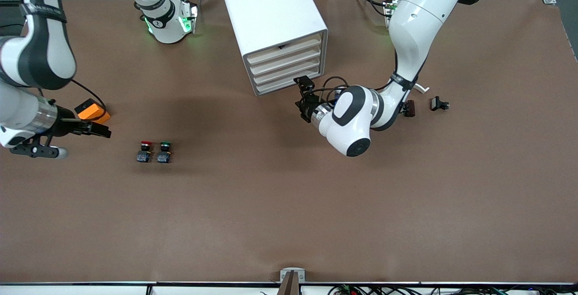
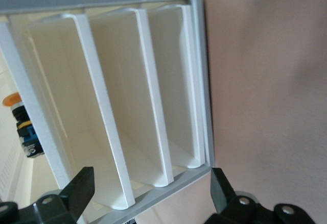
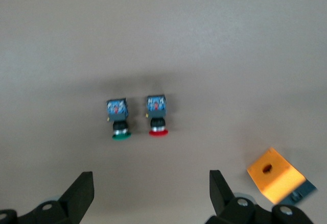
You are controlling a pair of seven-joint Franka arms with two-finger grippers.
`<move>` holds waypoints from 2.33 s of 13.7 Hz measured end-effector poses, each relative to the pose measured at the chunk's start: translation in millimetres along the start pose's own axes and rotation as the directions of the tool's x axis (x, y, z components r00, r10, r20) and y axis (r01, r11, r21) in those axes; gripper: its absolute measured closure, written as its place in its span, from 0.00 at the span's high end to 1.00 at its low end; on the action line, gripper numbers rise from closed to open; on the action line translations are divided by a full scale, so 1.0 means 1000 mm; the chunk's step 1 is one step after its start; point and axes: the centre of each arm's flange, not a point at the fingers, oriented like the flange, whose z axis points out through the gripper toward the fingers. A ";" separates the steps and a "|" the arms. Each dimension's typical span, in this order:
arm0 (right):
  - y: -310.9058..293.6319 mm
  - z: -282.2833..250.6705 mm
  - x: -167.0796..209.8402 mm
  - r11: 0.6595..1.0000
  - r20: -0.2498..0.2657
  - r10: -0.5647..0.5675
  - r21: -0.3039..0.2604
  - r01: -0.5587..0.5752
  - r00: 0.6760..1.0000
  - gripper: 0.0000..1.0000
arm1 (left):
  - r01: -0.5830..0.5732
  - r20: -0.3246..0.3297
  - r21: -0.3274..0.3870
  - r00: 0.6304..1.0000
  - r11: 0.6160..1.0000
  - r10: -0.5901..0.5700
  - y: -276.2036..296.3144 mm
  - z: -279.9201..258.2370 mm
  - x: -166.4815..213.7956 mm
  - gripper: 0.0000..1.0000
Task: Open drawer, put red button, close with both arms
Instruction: 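Grip the drawer handle with the left gripper while the right gripper reaches the red button, then pull the top drawer open with the left gripper while the right gripper grasps the button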
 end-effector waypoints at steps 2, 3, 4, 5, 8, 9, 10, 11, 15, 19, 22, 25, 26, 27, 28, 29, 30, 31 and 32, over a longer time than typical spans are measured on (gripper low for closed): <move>0.002 0.045 -0.006 1.000 -0.054 0.006 -0.002 -0.006 0.999 1.00 | 0.026 -0.014 0.025 1.000 0.999 -0.026 -0.005 0.020 -0.007 1.00; 0.001 0.067 -0.012 1.000 -0.078 0.006 -0.004 -0.007 0.997 1.00 | 0.042 -0.018 0.040 0.999 0.998 -0.041 -0.005 0.030 -0.010 1.00; -0.002 0.087 -0.019 1.000 -0.094 0.010 -0.005 -0.010 0.995 1.00 | 0.048 -0.023 0.059 0.999 0.997 -0.047 -0.006 0.040 -0.011 0.95; -0.007 0.104 -0.024 1.000 -0.101 0.016 -0.007 -0.016 0.995 1.00 | 0.054 -0.031 0.081 0.998 0.995 -0.051 -0.005 0.049 -0.012 0.95; -0.028 0.145 -0.026 1.000 -0.100 0.024 -0.012 -0.025 0.995 1.00 | 0.073 -0.066 0.137 0.996 0.988 -0.065 0.000 0.070 -0.007 0.76; -0.036 0.157 -0.026 1.000 -0.098 0.021 -0.014 -0.023 0.995 1.00 | 0.078 -0.078 0.153 0.995 0.985 -0.067 0.001 0.078 -0.006 0.76; -0.040 0.168 -0.025 1.000 -0.100 0.017 -0.016 -0.019 0.995 1.00 | 0.080 -0.089 0.163 0.994 0.983 -0.067 0.001 0.085 -0.006 0.76; -0.042 0.177 -0.024 1.000 -0.106 0.014 -0.017 -0.016 0.994 1.00 | 0.081 -0.100 0.172 0.993 0.982 -0.065 -0.001 0.092 -0.007 0.76; -0.036 0.190 -0.020 0.999 -0.111 0.024 -0.021 -0.026 0.994 1.00 | 0.080 -0.127 0.195 0.990 0.978 -0.056 -0.007 0.103 -0.008 0.70; -0.022 0.194 -0.016 0.999 -0.111 0.041 -0.024 -0.044 0.993 1.00 | 0.081 -0.119 0.207 0.991 0.975 -0.058 -0.007 0.101 -0.008 0.46; -0.016 0.208 -0.013 0.999 -0.124 0.043 -0.026 -0.047 0.991 1.00 | 0.085 -0.119 0.223 0.991 0.971 -0.060 -0.011 0.100 -0.009 0.14; -0.015 0.224 -0.012 0.998 -0.125 0.043 -0.030 -0.047 0.991 1.00 | 0.103 -0.118 0.220 0.990 0.970 -0.078 -0.009 0.096 -0.009 0.14; -0.015 0.226 -0.012 0.998 -0.124 0.043 -0.030 -0.047 0.991 1.00 | 0.105 -0.115 0.217 0.990 0.970 -0.082 -0.008 0.093 -0.009 0.14; -0.015 0.226 -0.011 0.998 -0.125 0.043 -0.030 -0.047 0.991 1.00 | 0.109 -0.110 0.214 0.990 0.971 -0.087 -0.006 0.089 -0.007 0.14; -0.015 0.225 -0.009 0.999 -0.128 0.040 -0.030 -0.045 0.991 1.00 | 0.112 -0.101 0.212 0.991 0.971 -0.092 -0.003 0.083 -0.006 0.14; -0.015 0.224 -0.009 0.999 -0.130 0.028 -0.032 -0.033 0.991 1.00 | 0.116 -0.089 0.209 0.991 0.971 -0.099 0.001 0.075 -0.003 0.14; -0.014 0.224 -0.008 0.999 -0.131 0.011 -0.034 -0.016 0.991 0.97 | 0.119 -0.076 0.207 0.992 0.971 -0.105 0.005 0.067 -0.001 0.14; -0.013 0.223 -0.008 0.999 -0.131 -0.006 -0.036 0.002 0.991 0.96 | 0.121 -0.060 0.203 0.992 0.972 -0.111 0.009 0.056 0.002 0.14; -0.012 0.223 -0.007 0.999 -0.132 -0.017 -0.038 0.012 0.991 0.88 | 0.120 -0.043 0.198 0.993 0.973 -0.114 0.012 0.045 0.003 0.14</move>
